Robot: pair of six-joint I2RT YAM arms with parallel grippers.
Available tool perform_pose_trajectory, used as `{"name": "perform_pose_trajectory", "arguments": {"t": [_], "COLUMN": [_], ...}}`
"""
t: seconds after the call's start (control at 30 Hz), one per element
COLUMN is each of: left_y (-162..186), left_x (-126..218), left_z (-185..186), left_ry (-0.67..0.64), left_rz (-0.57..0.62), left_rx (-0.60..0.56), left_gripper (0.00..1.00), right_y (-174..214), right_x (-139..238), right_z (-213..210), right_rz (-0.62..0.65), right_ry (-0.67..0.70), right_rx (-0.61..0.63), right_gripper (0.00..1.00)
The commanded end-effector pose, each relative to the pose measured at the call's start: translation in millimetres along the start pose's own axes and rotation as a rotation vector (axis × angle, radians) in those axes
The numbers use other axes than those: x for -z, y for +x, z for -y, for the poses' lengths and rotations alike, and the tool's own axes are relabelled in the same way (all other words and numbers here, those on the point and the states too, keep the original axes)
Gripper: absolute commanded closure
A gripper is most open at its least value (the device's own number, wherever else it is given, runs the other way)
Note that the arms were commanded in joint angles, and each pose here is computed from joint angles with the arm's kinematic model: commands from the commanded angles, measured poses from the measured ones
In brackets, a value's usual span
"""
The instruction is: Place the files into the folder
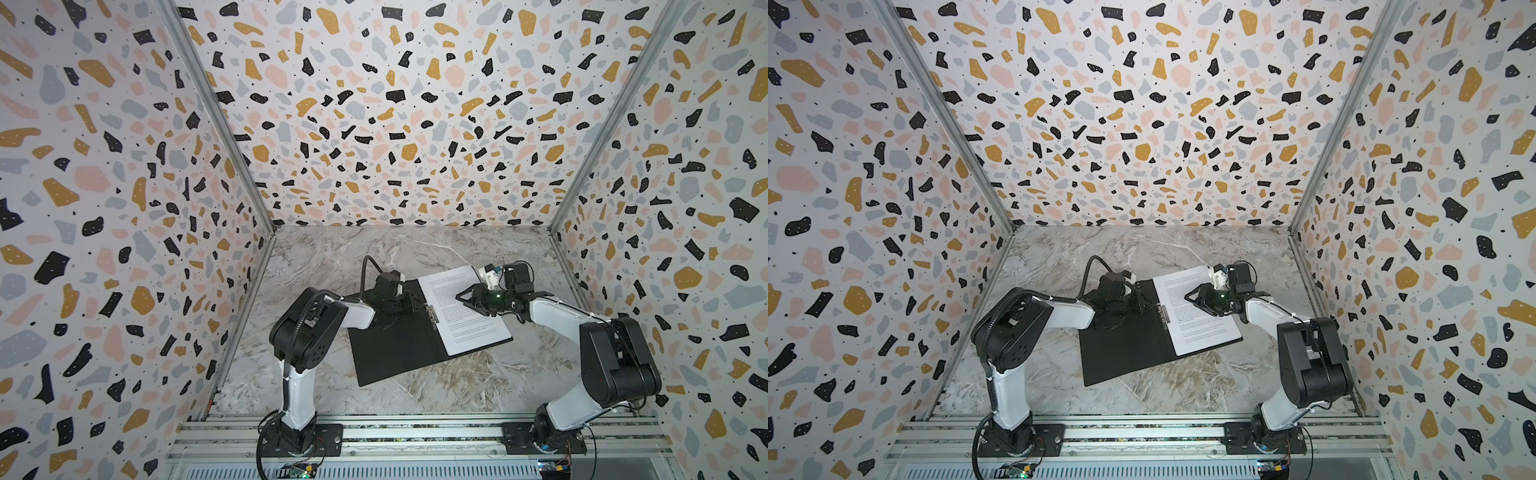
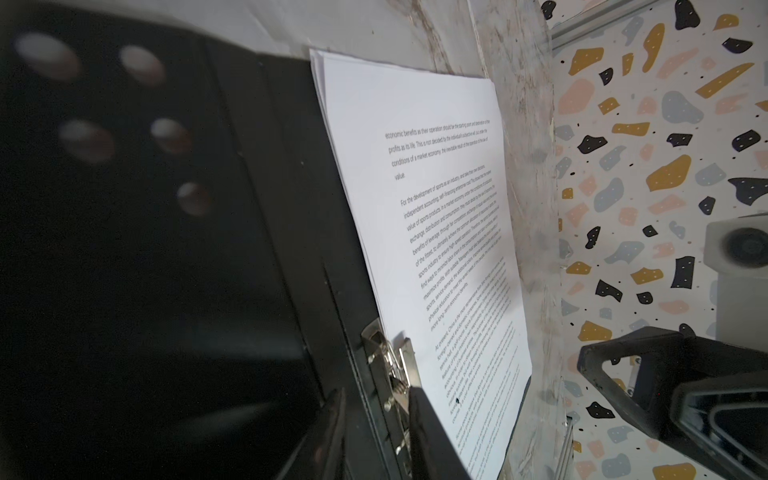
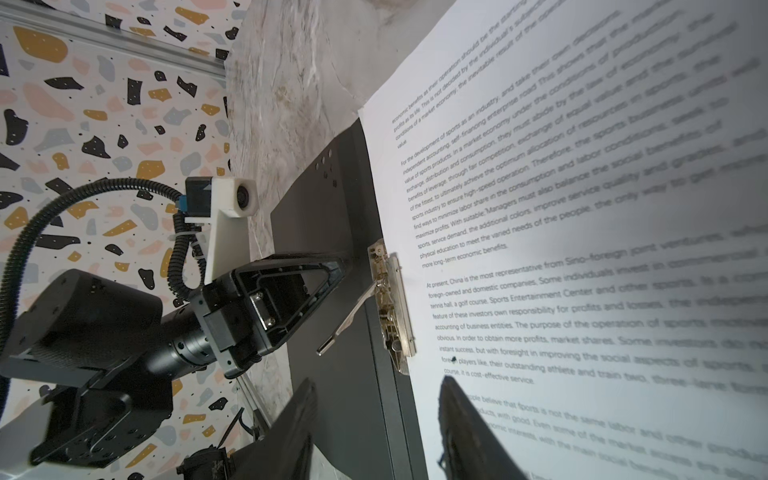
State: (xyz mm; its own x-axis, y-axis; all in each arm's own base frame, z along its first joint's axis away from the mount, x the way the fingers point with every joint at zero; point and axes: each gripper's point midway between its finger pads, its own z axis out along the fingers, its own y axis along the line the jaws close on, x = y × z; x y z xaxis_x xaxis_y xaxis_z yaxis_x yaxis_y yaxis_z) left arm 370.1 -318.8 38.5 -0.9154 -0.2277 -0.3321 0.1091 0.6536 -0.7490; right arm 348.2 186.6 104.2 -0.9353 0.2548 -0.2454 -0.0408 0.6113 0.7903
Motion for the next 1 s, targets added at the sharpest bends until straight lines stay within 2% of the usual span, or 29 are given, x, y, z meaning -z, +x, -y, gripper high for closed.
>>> {"name": "perform_pose_trajectory", "arguments": {"t": [0.0, 0.23, 0.73, 0.77, 0.97], "left_y": [-3.4, -1.5, 10.5, 10.5, 12.2], "left_x": [-5.2, -16.5, -29.7, -30.5, -33.9], "left_z": [8.0, 9.1, -11.0, -11.9, -12.9], "left_ry": [0.017, 0.019, -0.064, -0.068, -0.079], "left_rz": [0.01, -0.005, -0.055, -0.058, -0.064], "left_rx": [-0.015, 0.016, 0.026, -0.003, -0.017], "left_gripper": [0.73, 0.74, 0.82, 0.82, 0.84], "right_y": [-3.6, 5.2, 37.6, 40.8, 46.2], "right_x": [-0.8, -13.7, -47.9, -50.6, -58.0], "right_z": [-10.3, -16.5, -38.2, -40.0, -41.7], "right_rz": [-0.016, -0.076, -0.272, -0.29, -0.319], "right_ry": [-0.024, -0.034, -0.107, -0.113, -0.132], "right_rx": [-0.004, 0.0, -0.081, -0.09, -0.133], "right_gripper": [0.54, 0.6, 0.61, 0.61, 0.62]}}
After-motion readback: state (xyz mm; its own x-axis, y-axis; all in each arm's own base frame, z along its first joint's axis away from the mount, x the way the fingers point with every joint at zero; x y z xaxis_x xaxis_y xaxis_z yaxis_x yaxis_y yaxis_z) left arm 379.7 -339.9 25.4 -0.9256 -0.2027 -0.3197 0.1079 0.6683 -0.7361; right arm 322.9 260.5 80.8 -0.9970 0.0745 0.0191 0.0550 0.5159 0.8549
